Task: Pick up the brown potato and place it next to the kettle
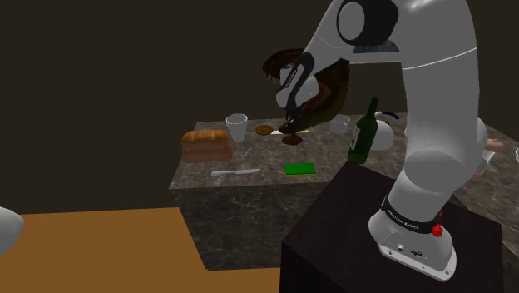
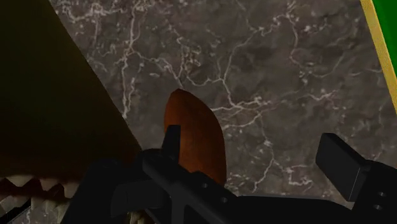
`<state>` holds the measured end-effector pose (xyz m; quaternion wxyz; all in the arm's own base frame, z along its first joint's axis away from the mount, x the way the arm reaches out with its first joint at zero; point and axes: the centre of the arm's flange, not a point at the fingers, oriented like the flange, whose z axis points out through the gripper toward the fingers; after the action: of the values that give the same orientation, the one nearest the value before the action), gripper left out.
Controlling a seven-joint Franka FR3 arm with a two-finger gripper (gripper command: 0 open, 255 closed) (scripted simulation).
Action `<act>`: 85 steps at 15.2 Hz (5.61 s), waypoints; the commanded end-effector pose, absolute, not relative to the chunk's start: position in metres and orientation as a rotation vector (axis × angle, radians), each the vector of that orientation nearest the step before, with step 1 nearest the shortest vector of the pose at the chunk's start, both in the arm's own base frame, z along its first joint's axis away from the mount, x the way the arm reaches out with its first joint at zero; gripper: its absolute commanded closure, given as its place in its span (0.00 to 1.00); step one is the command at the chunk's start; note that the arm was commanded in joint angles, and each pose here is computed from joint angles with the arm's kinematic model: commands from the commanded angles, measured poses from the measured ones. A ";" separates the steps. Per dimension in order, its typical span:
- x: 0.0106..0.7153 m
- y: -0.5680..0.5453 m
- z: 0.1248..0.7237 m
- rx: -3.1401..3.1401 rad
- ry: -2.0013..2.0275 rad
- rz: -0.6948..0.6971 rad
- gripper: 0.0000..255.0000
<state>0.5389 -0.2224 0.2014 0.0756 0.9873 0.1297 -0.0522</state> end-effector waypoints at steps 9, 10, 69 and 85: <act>0.578 -0.251 0.132 2.919 0.485 -0.154 0.00; 0.577 -0.252 0.126 2.919 0.485 -0.154 0.00; 0.576 -0.255 0.319 2.919 0.485 -0.154 1.00; 0.497 -0.301 0.365 2.919 0.485 -0.154 1.00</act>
<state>0.5075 -0.2949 0.3636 0.0894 0.9813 0.1622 -0.0519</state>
